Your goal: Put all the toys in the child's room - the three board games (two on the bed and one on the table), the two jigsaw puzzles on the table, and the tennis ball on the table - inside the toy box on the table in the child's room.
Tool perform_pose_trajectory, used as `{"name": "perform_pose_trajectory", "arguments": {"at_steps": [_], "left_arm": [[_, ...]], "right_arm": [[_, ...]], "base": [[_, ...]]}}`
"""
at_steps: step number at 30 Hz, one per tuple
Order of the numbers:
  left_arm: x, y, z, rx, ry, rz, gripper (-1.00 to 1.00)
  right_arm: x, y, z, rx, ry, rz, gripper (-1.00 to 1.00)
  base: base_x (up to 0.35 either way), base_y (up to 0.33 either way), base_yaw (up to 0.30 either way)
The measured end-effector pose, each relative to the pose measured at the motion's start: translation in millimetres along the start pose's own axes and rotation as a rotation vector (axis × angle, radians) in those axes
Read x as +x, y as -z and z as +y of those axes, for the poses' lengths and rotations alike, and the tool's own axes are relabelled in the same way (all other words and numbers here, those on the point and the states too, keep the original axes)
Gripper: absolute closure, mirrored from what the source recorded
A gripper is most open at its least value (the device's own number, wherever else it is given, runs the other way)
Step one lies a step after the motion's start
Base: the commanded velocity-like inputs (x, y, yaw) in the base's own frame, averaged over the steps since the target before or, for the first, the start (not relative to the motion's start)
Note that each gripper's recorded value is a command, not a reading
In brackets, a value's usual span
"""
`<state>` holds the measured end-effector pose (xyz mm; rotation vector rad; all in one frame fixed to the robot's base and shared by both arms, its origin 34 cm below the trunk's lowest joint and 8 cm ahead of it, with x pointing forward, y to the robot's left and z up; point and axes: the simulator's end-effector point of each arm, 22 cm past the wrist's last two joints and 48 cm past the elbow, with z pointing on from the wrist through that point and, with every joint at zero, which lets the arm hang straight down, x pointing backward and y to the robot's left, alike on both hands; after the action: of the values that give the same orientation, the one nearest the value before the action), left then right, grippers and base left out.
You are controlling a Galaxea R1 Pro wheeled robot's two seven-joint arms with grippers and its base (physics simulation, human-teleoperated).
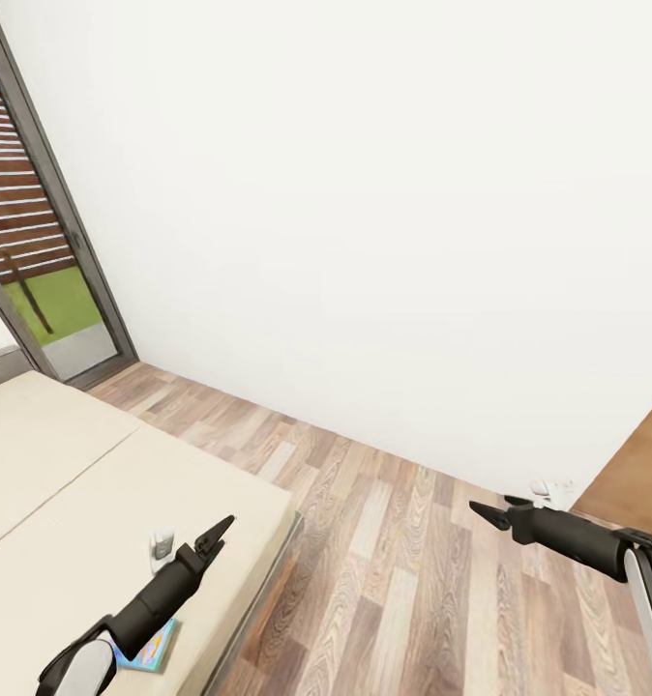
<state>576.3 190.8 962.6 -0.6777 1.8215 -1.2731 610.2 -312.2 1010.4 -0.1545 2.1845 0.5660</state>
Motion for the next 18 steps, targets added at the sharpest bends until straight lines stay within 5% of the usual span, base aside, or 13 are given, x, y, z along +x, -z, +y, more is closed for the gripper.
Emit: {"name": "perform_pose_trajectory", "arguments": {"at_steps": [18], "left_arm": [[-47.0, 30.8, 39.3, -0.08, 0.04, -0.117, -1.0]], "right_arm": [[-2.8, -0.9, 4.4, -0.01, 0.019, -0.019, -1.0]], "base": [[0.0, -0.005, 0.0]]}}
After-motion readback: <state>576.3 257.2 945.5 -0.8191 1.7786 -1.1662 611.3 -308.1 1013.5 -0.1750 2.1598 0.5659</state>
